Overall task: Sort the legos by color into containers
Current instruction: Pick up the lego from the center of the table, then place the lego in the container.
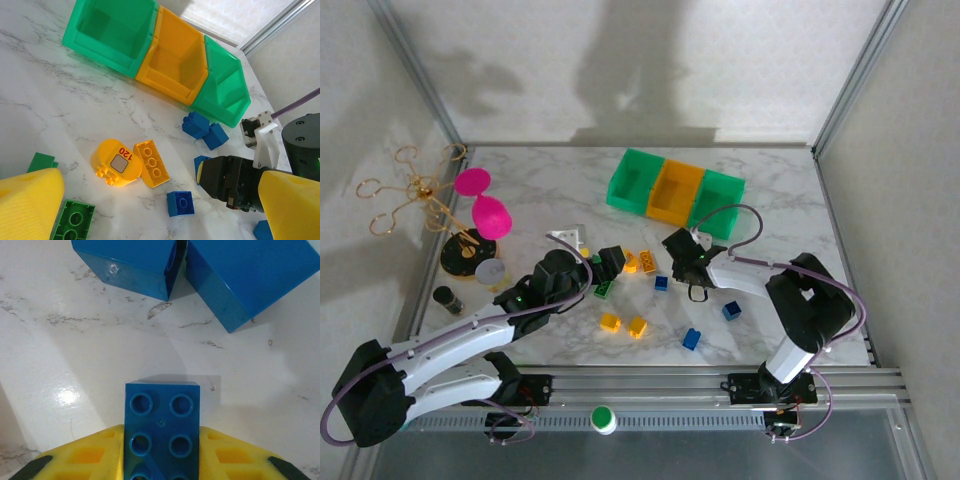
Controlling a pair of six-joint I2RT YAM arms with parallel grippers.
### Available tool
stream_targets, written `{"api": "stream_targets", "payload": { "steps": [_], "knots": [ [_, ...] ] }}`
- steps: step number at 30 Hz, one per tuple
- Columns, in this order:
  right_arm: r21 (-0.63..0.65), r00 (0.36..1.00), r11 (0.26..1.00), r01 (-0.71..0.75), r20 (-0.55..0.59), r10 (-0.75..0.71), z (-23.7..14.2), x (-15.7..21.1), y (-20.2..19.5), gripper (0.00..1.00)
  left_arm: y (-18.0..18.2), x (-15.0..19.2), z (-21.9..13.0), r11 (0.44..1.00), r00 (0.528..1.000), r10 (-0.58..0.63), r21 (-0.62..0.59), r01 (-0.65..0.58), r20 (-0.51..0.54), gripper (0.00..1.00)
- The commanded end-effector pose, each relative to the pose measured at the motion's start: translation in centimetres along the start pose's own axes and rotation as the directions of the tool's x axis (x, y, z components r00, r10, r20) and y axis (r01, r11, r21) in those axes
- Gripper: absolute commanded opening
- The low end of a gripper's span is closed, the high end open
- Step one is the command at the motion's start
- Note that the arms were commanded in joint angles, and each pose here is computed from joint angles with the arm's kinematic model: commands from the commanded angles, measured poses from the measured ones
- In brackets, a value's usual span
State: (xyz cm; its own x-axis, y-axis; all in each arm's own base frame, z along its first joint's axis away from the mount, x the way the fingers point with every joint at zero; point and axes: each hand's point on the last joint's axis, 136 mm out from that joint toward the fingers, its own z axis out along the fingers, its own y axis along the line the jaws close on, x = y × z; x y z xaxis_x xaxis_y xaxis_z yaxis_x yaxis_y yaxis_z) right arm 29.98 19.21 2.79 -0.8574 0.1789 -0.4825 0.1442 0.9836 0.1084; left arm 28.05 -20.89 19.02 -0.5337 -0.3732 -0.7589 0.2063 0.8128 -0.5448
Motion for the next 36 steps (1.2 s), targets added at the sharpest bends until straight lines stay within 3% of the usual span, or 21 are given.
{"api": "stream_targets", "payload": {
  "steps": [1, 6, 16, 25, 36],
  "knots": [
    [-0.013, 0.999, 1.000, 0.007, 0.045, -0.006, -1.8, -1.1, 0.2, 0.31, -0.8, -1.2, -0.7, 1.000, 0.999, -0.010, 0.014, 0.009, 0.031, 0.99],
    [-0.024, 0.996, 1.000, 0.016, 0.084, -0.014, -3.7, -2.7, 0.3, 0.30, -1.1, -1.6, -0.8, 1.000, 0.999, -0.016, 0.024, 0.015, 0.038, 0.99],
    [0.007, 0.973, 0.999, -0.041, 0.229, 0.038, -6.9, -10.4, -2.0, 0.30, -2.6, -2.6, 0.4, 1.000, 0.999, 0.005, 0.030, -0.006, 0.037, 0.99],
    [0.031, 0.960, 0.996, -0.089, 0.268, 0.077, -4.1, -16.0, -3.3, 0.29, -3.9, -3.5, 2.2, 0.999, 0.999, 0.016, 0.035, -0.018, 0.050, 0.99],
    [0.083, 0.966, 0.995, -0.064, 0.255, 0.041, 1.3, -18.5, -2.7, 0.28, -4.3, -3.3, 4.3, 1.000, 0.999, 0.022, 0.020, -0.023, 0.037, 0.99]
  ]
}}
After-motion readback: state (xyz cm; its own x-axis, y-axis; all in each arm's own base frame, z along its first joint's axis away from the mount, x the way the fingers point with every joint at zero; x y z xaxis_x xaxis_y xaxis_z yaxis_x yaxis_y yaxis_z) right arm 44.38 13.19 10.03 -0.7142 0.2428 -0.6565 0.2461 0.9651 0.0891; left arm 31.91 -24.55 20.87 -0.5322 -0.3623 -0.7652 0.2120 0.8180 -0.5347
